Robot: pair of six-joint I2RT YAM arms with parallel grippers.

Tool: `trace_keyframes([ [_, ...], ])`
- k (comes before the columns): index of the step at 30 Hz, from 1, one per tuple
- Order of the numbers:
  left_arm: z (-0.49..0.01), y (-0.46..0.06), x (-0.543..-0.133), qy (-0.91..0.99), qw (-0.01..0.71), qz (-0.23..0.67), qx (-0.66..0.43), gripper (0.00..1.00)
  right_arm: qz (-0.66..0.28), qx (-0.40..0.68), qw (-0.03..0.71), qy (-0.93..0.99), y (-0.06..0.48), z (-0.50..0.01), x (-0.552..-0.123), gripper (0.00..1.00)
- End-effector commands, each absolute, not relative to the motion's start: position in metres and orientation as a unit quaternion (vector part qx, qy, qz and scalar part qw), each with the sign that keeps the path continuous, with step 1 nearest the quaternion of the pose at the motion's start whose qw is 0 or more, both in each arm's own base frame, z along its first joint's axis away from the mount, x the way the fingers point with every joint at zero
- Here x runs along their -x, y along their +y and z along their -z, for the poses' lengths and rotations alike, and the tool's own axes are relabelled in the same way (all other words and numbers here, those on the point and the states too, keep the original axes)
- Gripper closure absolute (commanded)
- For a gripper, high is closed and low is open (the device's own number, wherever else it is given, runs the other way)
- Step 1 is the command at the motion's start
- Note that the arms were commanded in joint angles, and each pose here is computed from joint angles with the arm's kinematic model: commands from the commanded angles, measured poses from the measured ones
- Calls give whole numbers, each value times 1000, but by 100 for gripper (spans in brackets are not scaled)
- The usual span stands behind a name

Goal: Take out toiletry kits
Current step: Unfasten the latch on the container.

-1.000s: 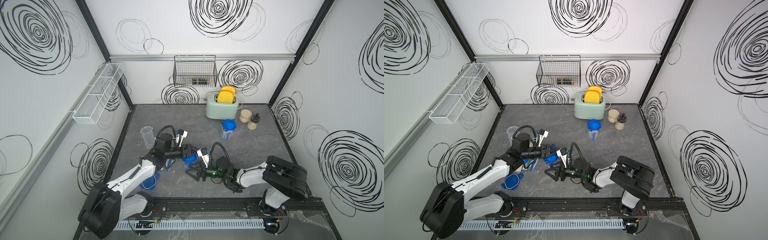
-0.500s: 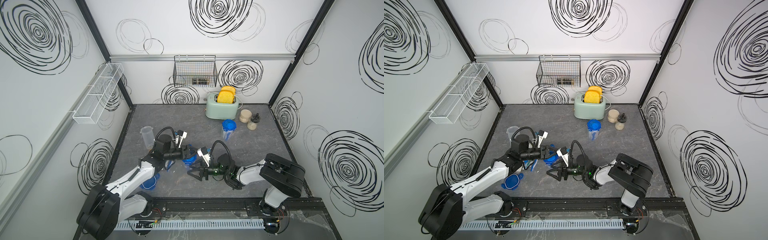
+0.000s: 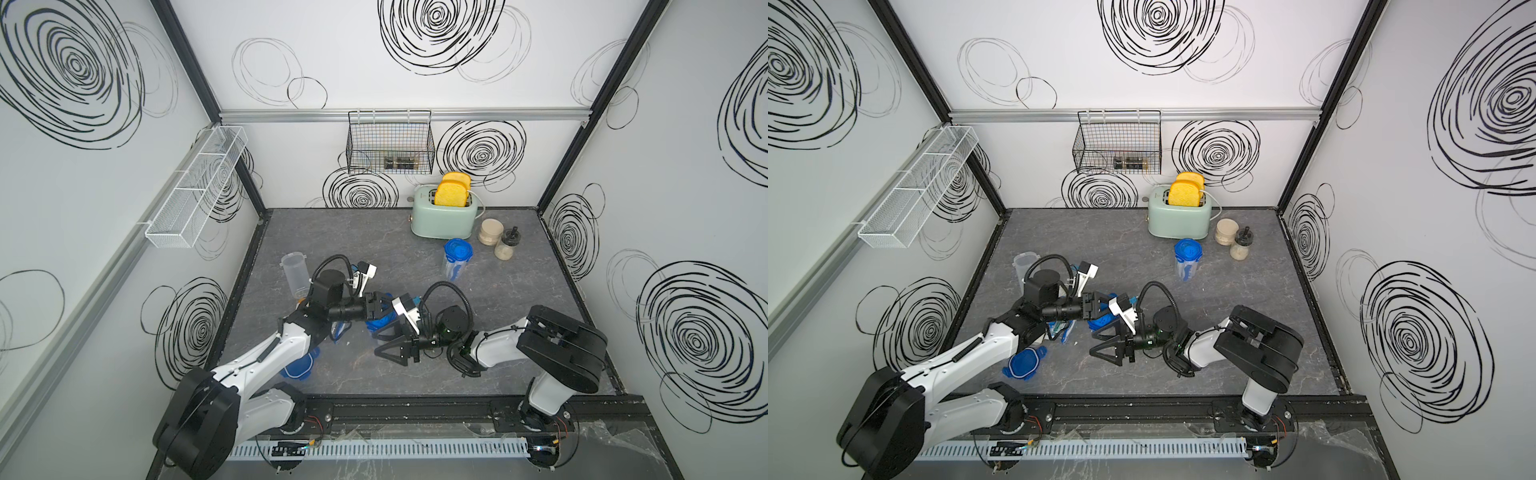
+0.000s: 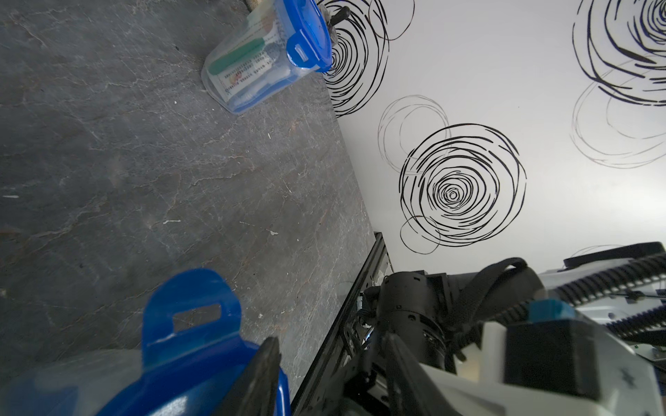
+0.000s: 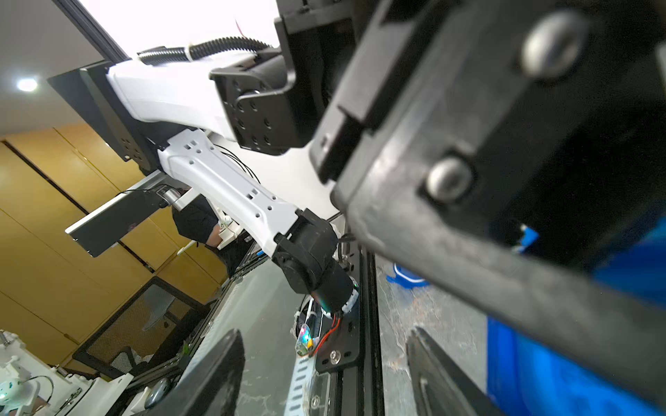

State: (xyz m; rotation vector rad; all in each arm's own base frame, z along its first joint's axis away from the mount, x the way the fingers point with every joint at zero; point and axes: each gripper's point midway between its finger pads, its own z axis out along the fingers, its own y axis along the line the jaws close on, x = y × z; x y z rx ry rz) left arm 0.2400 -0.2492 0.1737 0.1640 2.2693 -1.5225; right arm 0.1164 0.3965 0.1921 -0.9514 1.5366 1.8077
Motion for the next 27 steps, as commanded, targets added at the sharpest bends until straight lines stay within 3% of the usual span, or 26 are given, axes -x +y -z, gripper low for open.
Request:
trace_keyframes([
  [1,-97,-231,-212,874,93,477,9,48,-678,375,309,552,396,-207,-113,27],
  [19,-116,-233,-216,868,108,484,2,48,-567,331,300,692,368,-144,-134,30],
  [27,-149,-239,-218,856,126,500,-17,47,-560,314,329,692,357,-158,-153,32],
])
